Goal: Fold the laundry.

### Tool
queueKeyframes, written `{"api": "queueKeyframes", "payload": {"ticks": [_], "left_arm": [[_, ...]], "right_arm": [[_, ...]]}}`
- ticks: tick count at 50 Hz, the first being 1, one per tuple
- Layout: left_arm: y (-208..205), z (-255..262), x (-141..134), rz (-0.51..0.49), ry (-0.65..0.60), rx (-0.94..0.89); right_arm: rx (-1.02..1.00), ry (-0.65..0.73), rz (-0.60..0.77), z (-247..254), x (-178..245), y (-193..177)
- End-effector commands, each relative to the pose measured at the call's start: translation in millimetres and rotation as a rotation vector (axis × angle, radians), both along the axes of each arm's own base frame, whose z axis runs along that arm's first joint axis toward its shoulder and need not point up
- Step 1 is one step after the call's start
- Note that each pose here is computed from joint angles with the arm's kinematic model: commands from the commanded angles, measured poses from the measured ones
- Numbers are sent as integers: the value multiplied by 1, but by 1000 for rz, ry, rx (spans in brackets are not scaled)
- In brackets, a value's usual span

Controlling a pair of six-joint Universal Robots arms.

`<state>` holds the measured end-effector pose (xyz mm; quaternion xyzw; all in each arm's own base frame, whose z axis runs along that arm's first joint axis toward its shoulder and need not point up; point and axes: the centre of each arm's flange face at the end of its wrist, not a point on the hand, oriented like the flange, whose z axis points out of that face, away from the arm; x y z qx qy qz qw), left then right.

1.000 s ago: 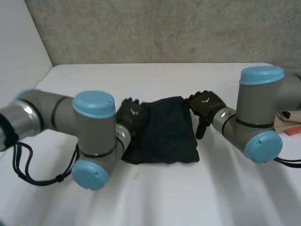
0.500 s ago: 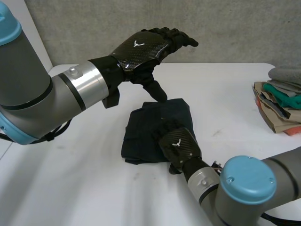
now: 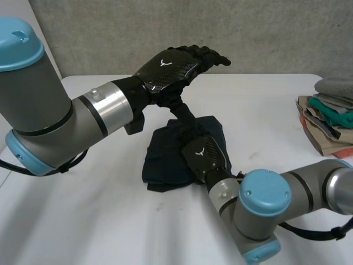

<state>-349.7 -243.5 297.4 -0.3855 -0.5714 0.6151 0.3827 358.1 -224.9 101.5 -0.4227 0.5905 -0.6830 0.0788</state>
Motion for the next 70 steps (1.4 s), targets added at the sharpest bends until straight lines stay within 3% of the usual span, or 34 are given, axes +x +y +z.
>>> {"api": "queueKeyframes", "payload": {"ticks": [1,9,18,28,32,37,44,50,55,60,64,70], "left_arm": [[0,-4,0,3,-5,11],[0,-6,1,3,-8,13],[-1,-3,2,8,-2,6],[3,-7,2,3,-6,14],[6,-8,0,-4,-4,10],[6,-7,0,-3,2,1],[7,-1,1,11,11,-13],[10,7,2,8,22,-33],[16,8,-2,-9,25,-37],[20,4,-4,-20,20,-33],[22,1,-6,-24,22,-30],[24,-6,-8,-31,14,-17]], "right_arm": [[40,27,-3,-6,9,-12],[11,-2,-35,2,15,-35],[-39,-102,-166,56,-25,-80],[49,-29,-205,63,-76,-104],[-10,-57,-171,75,-91,-127],[-280,-153,-155,143,-107,-164],[-422,-288,-249,209,-172,-213],[-454,-352,-284,237,-259,-247],[-395,-380,-264,212,-315,-271],[-331,-382,-212,153,-367,-292],[-173,-405,-193,86,-389,-294],[-81,-392,-186,38,-410,-289]]}}
